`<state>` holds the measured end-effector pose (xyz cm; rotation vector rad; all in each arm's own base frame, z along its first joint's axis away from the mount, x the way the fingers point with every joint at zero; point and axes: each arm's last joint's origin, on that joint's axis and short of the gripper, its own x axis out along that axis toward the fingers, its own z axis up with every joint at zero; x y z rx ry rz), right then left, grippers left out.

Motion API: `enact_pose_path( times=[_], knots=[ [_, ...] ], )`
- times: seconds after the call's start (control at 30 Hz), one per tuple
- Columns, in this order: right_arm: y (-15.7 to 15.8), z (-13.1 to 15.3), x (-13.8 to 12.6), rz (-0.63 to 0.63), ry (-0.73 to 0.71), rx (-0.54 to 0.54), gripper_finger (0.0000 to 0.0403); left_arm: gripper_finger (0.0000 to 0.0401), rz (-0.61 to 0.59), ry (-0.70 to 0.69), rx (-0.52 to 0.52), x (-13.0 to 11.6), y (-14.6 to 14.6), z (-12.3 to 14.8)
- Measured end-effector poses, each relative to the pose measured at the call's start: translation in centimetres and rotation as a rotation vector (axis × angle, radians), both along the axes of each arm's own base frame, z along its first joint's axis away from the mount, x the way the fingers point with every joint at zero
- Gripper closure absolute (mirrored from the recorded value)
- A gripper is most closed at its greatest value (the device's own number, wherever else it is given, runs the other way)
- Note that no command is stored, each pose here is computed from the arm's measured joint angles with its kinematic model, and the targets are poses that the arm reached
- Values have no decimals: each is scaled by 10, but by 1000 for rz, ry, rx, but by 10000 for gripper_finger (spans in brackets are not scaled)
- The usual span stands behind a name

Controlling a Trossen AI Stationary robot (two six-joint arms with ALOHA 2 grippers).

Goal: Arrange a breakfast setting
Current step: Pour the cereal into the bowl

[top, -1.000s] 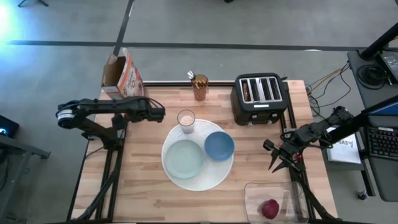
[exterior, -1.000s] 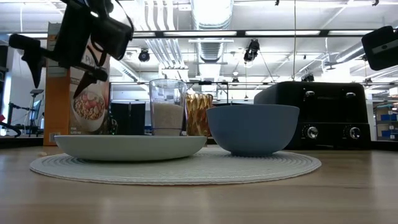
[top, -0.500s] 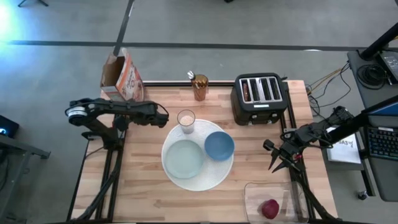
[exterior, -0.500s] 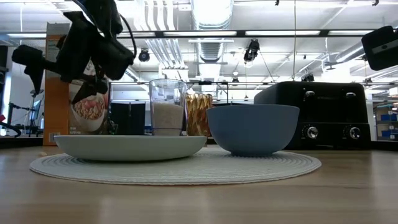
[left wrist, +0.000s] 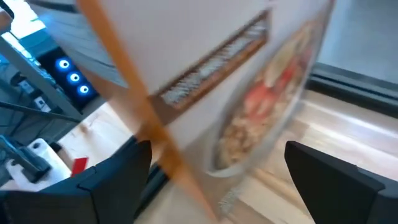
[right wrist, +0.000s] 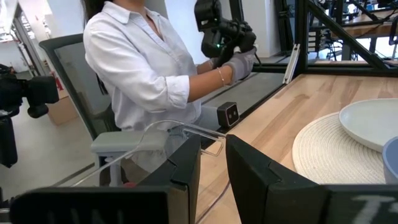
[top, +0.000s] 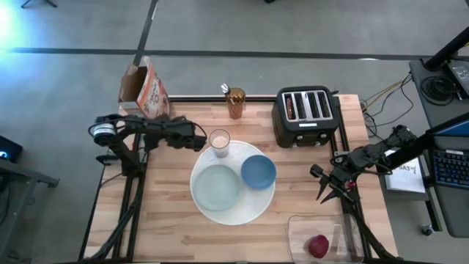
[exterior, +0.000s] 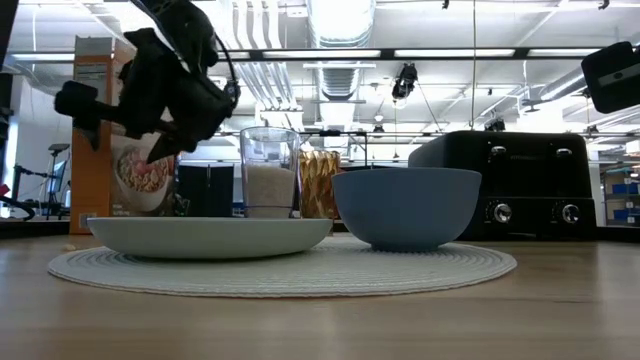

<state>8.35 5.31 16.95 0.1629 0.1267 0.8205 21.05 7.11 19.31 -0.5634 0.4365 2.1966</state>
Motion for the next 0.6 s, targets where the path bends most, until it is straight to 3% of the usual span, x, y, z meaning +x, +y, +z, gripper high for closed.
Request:
enact_pose_path(
  times=[0.6],
  knots=[
    [0,0,0,0,0,0,335,50,-122,-44,66,17,5,7]
  ],
)
